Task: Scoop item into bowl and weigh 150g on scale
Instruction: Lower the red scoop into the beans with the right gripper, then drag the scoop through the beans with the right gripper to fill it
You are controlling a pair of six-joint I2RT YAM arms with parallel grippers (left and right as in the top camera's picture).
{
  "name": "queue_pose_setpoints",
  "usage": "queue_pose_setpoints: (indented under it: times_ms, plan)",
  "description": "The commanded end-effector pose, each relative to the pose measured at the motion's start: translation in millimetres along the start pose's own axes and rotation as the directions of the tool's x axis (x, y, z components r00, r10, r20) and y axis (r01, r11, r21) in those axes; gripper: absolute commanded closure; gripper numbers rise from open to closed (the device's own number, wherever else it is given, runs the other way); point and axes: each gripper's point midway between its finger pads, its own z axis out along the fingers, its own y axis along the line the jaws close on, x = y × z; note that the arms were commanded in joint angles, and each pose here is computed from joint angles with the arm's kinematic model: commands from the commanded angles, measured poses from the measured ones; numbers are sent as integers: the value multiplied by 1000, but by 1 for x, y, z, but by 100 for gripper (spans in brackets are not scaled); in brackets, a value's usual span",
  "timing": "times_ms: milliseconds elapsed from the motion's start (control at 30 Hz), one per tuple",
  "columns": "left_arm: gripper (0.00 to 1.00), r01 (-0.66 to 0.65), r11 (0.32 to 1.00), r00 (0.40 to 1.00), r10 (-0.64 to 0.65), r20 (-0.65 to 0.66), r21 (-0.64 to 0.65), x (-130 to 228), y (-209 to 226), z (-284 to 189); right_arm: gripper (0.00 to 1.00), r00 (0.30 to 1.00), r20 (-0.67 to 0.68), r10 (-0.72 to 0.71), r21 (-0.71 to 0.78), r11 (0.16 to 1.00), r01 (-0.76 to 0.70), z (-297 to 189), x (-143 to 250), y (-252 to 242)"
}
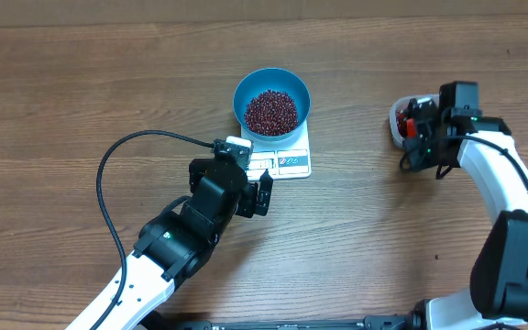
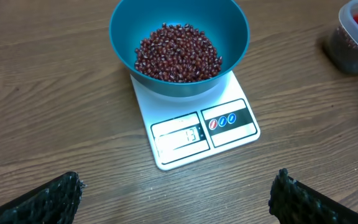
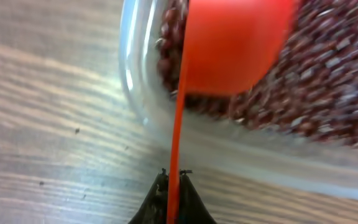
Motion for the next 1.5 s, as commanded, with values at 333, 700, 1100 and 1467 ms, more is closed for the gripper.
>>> queue_pose_setpoints:
  times_ms: [333,700,1100,1467]
  plan:
    - [0,26,1000,999,-26,28,-9,-12,2,-3,96,999,-46,-22,-84,996,18,13,16,16]
    - [0,26,1000,999,-26,28,-9,-11,2,-3,96,999,-43,-22,-83,996,18,13,15,16]
    - [0,26,1000,999,-26,27,-9,-11,2,-3,96,999,-38,-16,-81,997,13,13,14,15]
    - [0,26,1000,999,-26,28,-10,-11,2,-3,96,999,-32,-16,-78,997,14,11,11,13]
